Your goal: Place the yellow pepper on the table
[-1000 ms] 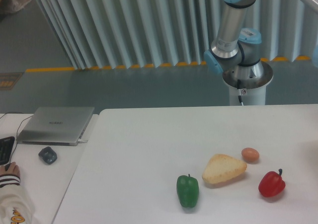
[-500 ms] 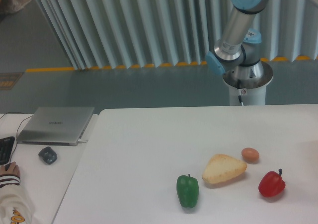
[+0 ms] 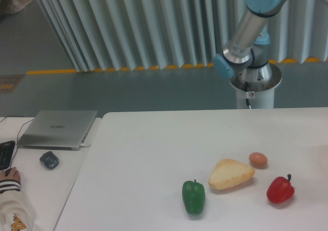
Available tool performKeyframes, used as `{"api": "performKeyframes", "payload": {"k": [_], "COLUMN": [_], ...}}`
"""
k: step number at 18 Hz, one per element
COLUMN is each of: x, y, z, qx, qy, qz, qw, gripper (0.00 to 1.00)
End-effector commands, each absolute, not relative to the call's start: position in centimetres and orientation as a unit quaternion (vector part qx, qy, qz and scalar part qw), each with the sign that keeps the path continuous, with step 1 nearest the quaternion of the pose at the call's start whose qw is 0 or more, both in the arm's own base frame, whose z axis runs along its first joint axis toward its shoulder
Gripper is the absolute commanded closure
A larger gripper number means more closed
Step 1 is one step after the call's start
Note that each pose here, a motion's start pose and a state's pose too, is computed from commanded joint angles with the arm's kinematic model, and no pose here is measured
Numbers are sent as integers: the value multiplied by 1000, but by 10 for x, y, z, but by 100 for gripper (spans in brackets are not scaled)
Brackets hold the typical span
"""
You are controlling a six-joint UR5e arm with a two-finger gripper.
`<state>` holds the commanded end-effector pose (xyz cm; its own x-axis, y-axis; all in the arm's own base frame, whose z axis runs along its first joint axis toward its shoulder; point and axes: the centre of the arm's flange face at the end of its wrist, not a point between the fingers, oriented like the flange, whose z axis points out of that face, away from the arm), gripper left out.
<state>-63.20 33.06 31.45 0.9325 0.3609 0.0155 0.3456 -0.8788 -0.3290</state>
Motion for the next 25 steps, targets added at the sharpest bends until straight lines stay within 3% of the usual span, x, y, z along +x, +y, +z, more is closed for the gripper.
{"api": "performKeyframes", "payload": {"k": [25], "x": [-640], "y": [326], "z": [296], "qx": [-968], "qy": [-191], "qz": [13], "qw": [161], "gripper": [0]}}
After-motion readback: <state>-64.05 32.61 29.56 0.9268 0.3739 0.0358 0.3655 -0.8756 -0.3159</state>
